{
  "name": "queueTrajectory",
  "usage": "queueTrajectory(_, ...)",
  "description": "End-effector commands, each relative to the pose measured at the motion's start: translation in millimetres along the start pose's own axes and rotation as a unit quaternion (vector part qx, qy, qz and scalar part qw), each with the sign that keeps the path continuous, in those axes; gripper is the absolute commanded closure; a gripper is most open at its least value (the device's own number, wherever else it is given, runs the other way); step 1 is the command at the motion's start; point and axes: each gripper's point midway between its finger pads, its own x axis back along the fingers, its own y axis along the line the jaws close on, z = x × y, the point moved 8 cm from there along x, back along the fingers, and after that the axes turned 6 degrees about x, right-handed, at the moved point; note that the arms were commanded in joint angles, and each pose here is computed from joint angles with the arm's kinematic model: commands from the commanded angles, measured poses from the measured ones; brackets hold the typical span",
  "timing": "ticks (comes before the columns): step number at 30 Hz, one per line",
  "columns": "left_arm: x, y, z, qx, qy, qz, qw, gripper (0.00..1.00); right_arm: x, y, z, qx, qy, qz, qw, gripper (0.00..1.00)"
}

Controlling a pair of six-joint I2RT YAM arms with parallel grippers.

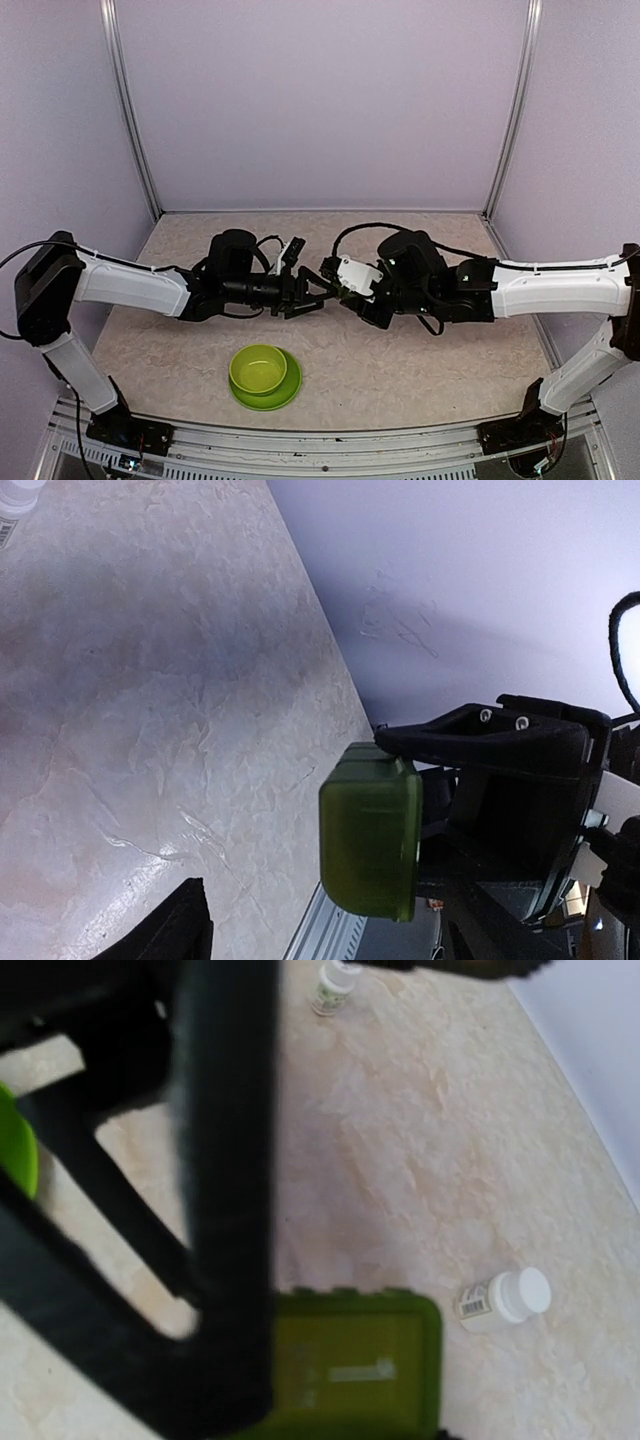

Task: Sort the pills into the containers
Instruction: Pass from the right arm to the left

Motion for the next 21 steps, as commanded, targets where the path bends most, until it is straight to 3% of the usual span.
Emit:
queueTrajectory(1, -9.0, -13.8, -9.5, -0.01, 0.005, 0.04, 0.999, 0.26, -0.7, 2.2, -9.4, 0.012, -0.009, 0.007, 1.0, 0.81)
queueTrajectory(21, -18.0, -3.5, -5.7, 0.015, 0.02, 0.066, 0.998, 0.72, -9.4, 15.5, -2.7, 0.019, -0.004, -0.004, 1.0, 0.81)
